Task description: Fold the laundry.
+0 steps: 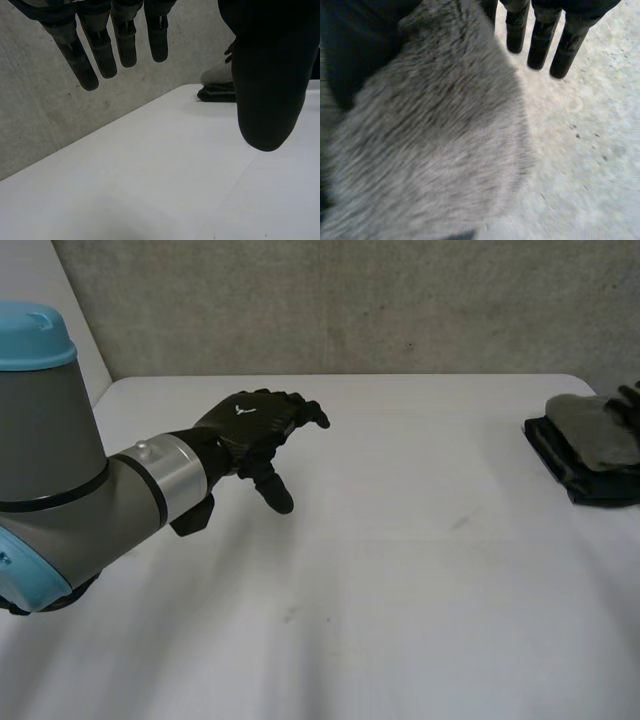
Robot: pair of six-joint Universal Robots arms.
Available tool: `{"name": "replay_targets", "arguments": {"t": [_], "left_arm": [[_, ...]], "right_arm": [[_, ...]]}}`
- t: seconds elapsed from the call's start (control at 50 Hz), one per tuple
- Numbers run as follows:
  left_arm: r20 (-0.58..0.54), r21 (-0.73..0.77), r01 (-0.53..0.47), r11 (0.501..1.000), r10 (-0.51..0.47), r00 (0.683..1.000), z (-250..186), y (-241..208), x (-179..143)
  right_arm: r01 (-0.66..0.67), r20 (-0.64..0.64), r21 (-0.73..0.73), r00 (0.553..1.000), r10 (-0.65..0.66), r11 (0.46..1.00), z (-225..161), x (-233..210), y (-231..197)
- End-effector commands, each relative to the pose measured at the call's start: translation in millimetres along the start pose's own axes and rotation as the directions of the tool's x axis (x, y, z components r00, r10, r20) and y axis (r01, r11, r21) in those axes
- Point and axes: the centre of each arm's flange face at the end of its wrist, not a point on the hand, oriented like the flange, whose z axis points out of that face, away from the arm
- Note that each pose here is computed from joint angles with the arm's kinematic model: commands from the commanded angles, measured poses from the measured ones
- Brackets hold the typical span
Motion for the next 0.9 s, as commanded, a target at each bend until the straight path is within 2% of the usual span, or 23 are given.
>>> {"name": "replay_targets", "arguments": {"t": [0.02, 0.08, 0.18, 0.3, 0.38, 0.4, 0.48, 0.54, 0.64, 0.74, 0.9], "left_arm": [[0.0, 0.011, 0.002, 1.0, -0.002, 1.0, -2.3, -3.8, 1.0], [0.002, 0.021, -0.001, 1.0, 0.001, 1.0, -4.0, -7.1, 1.0], [0.009, 0.072, -0.011, 0.997, 0.011, 1.0, -14.7, -24.4, 2.4], [0.036, 0.157, -0.001, 0.988, -0.005, 0.999, -31.3, -49.6, -0.4], [0.15, 0.231, -0.004, 0.973, -0.032, 0.988, -43.8, -67.1, -17.8], [0.218, 0.25, -0.01, 0.968, -0.046, 0.975, -47.5, -69.9, -30.5], [0.351, 0.285, -0.028, 0.958, -0.077, 0.933, -56.5, -72.7, -56.2], [0.391, 0.279, -0.03, 0.96, -0.085, 0.916, -60.0, -68.8, -65.3], [0.39, 0.245, -0.016, 0.969, -0.083, 0.917, -59.1, -56.6, -65.0], [0.393, 0.232, -0.004, 0.973, -0.091, 0.915, -59.1, -50.6, -65.1], [0.395, 0.223, 0.012, 0.975, -0.102, 0.913, -56.1, -36.4, -67.1]], "right_arm": [[-0.033, -0.087, -0.039, 0.996, 0.029, 0.999, -16.2, 57.3, -57.7], [-0.06, -0.122, -0.009, 0.991, 0.058, 0.998, -21.2, 79.1, -85.4], [-0.179, -0.178, 0.059, 0.966, 0.187, 0.982, -29.7, 98.9, -172.2], [-0.343, -0.143, 0.072, 0.926, 0.35, 0.937, -32.7, 60.5, -244.9], [-0.449, -0.117, 0.051, 0.884, 0.452, 0.892, -51.3, 14.8, -300.8], [-0.476, -0.121, 0.04, 0.871, 0.477, 0.879, -55.5, 6.2, -306.6], [-0.57, -0.11, 0.006, 0.816, 0.567, 0.822, -73.9, -31.1, -329.6], [-0.611, -0.092, -0.011, 0.789, 0.608, 0.792, -88.1, -58.2, -342.6], [-0.613, -0.085, 0.0, 0.787, 0.611, 0.79, -101.5, -88.5, -348.9], [-0.603, -0.145, 0.082, 0.78, 0.608, 0.793, -110.0, -81.1, -354.9], [-0.598, -0.16, 0.084, 0.781, 0.603, 0.797, -118.5, -83.3, -348.3]]}}
